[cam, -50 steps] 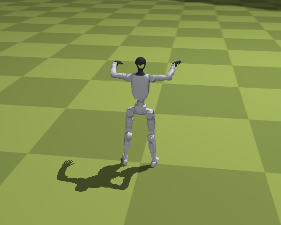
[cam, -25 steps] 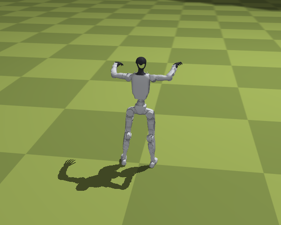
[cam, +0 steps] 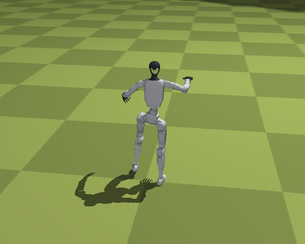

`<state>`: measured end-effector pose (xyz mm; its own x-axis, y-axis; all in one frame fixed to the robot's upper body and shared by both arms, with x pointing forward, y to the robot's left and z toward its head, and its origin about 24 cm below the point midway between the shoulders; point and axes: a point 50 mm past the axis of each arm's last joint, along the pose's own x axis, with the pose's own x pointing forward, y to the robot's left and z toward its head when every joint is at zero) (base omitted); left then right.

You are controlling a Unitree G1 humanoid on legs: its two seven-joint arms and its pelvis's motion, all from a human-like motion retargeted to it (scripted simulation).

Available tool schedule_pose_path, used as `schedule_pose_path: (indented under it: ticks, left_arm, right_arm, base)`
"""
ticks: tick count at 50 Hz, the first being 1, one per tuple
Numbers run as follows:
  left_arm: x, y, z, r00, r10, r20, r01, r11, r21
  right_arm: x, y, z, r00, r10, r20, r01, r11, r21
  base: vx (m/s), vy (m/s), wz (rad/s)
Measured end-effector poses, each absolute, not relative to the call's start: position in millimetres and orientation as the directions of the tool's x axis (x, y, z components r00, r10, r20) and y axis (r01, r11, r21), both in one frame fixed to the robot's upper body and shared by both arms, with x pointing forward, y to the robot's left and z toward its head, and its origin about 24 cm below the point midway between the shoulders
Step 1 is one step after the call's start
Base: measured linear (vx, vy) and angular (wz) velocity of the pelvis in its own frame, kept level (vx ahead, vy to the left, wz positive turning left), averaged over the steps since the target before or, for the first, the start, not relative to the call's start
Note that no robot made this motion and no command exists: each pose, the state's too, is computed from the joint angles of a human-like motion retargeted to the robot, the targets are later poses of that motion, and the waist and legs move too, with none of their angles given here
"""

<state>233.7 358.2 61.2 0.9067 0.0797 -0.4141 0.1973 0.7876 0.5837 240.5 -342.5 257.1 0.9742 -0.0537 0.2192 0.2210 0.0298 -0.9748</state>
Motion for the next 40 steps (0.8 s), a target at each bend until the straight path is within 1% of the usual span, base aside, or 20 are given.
schedule_pose_path:
  ticks: [2, 4, 6, 8, 10, 13, 17, 20, 24, 28, 30, 33, 36, 40]
  left_arm:
    - [220.8, 351.0, 26.0, 0.873, 0.084, -0.48, 0.163, 0.878, 0.45]
    - [206.1, 342.0, -7.4, 0.831, 0.088, -0.549, 0.112, 0.941, 0.32]
    - [189.7, 331.5, -38.9, 0.779, 0.088, -0.621, 0.056, 0.977, 0.208]
    - [171.4, 320.1, -67.5, 0.714, 0.082, -0.695, 0.004, 0.993, 0.121]
    - [151.0, 309.2, -92.1, 0.64, 0.072, -0.765, -0.041, 0.997, 0.06]
    - [117.7, 296.5, -119.5, 0.523, 0.061, -0.85, -0.103, 0.995, 0.008]
    - [76.0, 284.6, -140.8, 0.398, 0.059, -0.916, -0.188, 0.982, -0.018]
    - [51.6, 278.0, -149.5, 0.332, 0.066, -0.941, -0.245, 0.969, -0.018]
    - [36.2, 271.9, -156.0, 0.27, 0.086, -0.959, -0.284, 0.959, 0.006]
    - [50.2, 268.4, -158.3, 0.249, 0.127, -0.96, -0.28, 0.958, 0.054]
    - [68.4, 266.2, -157.2, 0.27, 0.144, -0.952, -0.254, 0.964, 0.074]
    - [108.9, 260.3, -150.6, 0.358, 0.15, -0.922, -0.193, 0.978, 0.084]
    - [158.9, 251.9, -135.4, 0.493, 0.134, -0.86, -0.123, 0.989, 0.084]
    - [227.4, 238.2, -99.5, 0.689, 0.097, -0.718, -0.077, 0.995, 0.061]
  right_arm:
    - [247.0, -334.7, 239.7, 0.972, -0.036, 0.23, 0.233, 0.203, -0.951]
    - [252.5, -324.8, 221.4, 0.97, -0.02, 0.242, 0.229, 0.397, -0.889]
    - [256.4, -313.5, 202.0, 0.968, -0.007, 0.249, 0.205, 0.591, -0.78]
    - [258.6, -301.3, 181.1, 0.969, -0.001, 0.247, 0.162, 0.759, -0.631]
    - [259.2, -288.3, 158.2, 0.973, -0.001, 0.231, 0.108, 0.885, -0.453]
    - [256.8, -267.4, 120.8, 0.984, -0.002, 0.178, 0.036, 0.982, -0.184]
    - [246.7, -238.3, 73.5, 0.997, 0.01, 0.079, -0.019, 0.993, 0.115]
    - [234.6, -218.2, 43.3, 0.999, 0.035, 0.0, -0.033, 0.961, 0.275]
    - [219.2, -194.6, 13.3, 0.993, 0.078, -0.093, -0.034, 0.916, 0.399]
    - [215.3, -176.6, -1.0, 0.985, 0.093, -0.147, -0.01, 0.874, 0.485]
    - [218.4, -168.9, -2.6, 0.984, 0.092, -0.151, 0.001, 0.85, 0.527]
    - [228.5, -159.0, 1.9, 0.988, 0.085, -0.126, 0.006, 0.809, 0.588]
    - [242.7, -151.6, 13.5, 0.995, 0.071, -0.076, -0.005, 0.763, 0.646]
    - [264.1, -145.8, 37.0, 0.999, 0.049, 0.002, -0.036, 0.707, 0.706]
  base:
    - [0.26, 0.03, -0.3]
    - [0.31, 0.06, -0.34]
    - [0.35, 0.09, -0.29]
    - [0.38, 0.11, -0.2]
    - [0.41, 0.13, -0.11]
    - [0.45, 0.15, -0.02]
    - [0.49, 0.2, 0.09]
    - [0.52, 0.24, 0.15]
    - [0.47, 0.25, 0.13]
    - [0.39, 0.19, 0.26]
    - [0.35, 0.14, 0.38]
    - [0.34, 0.1, 0.45]
    - [0.35, 0.06, 0.54]
    - [0.41, -0.02, 0.78]
